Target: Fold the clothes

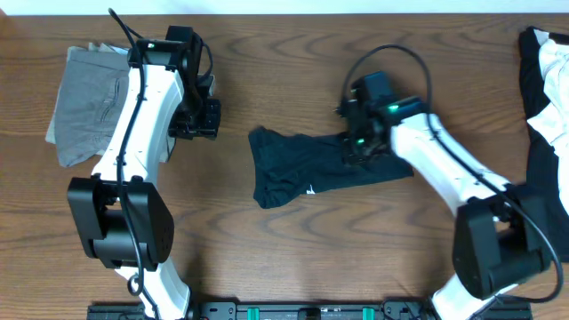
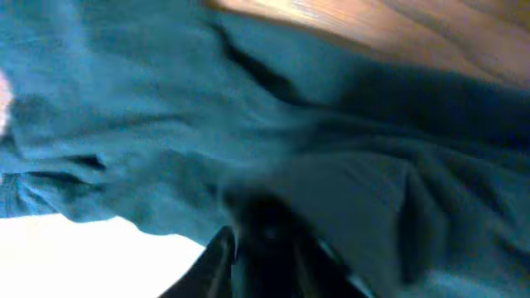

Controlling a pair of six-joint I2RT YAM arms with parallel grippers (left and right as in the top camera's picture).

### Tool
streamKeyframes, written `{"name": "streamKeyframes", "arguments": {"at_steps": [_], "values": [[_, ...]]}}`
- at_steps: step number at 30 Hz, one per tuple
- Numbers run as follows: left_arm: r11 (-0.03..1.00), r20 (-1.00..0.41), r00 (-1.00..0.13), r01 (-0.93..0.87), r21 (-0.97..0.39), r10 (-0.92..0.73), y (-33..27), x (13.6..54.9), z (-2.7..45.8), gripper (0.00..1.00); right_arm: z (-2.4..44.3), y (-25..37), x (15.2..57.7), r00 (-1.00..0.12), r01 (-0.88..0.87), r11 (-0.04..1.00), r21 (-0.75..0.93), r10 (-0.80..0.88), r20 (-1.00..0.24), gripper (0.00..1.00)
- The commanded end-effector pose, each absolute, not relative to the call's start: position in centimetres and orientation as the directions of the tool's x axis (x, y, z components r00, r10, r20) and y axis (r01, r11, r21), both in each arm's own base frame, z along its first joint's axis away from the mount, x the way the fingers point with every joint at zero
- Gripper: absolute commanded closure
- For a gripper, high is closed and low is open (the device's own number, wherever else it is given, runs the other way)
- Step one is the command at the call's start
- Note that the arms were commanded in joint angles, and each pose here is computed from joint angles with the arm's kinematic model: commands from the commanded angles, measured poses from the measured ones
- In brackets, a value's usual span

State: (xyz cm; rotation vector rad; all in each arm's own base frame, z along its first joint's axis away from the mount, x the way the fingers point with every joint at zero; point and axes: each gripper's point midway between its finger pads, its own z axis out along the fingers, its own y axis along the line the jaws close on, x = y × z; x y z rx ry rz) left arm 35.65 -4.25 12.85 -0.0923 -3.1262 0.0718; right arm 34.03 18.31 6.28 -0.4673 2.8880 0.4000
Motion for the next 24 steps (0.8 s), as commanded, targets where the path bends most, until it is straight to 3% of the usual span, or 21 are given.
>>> {"name": "streamKeyframes", "arguments": {"at_steps": [1, 6, 13, 17, 24], "values": [[0.997, -0.007, -0.998, 0.059, -0.05, 0.059, -4.2, 35.7, 13.4, 0.53, 7.0, 19.8, 34.5, -0.912, -0.374, 0.889, 0.263, -0.301, -0.278, 0.77], [0.998, -0.004, -1.0, 0.029, -0.05, 0.029, -4.3, 35.6, 13.4, 0.41, 8.9, 18.1, 35.6, -0.898, -0.384, 0.892, 0.238, -0.301, -0.322, 0.61], [0.967, 0.049, -0.999, -0.007, -0.256, 0.005, -7.8, 34.6, 12.4, 0.38, 11.3, 12.5, 36.9, -0.929, -0.233, 0.942, 0.242, -0.142, -0.343, 0.57], [0.937, 0.097, -0.993, -0.099, -0.335, -0.071, -9.3, 34.0, 9.4, 0.31, 12.4, 8.4, 37.6, -0.943, -0.059, 0.958, 0.28, 0.039, -0.331, 0.51], [0.833, 0.154, -0.975, -0.215, -0.51, -0.157, -12.5, 32.9, 4.6, 0.29, 12.5, 5.4, 37.6, -0.943, 0.024, 0.947, 0.321, 0.127, -0.306, 0.51]]}}
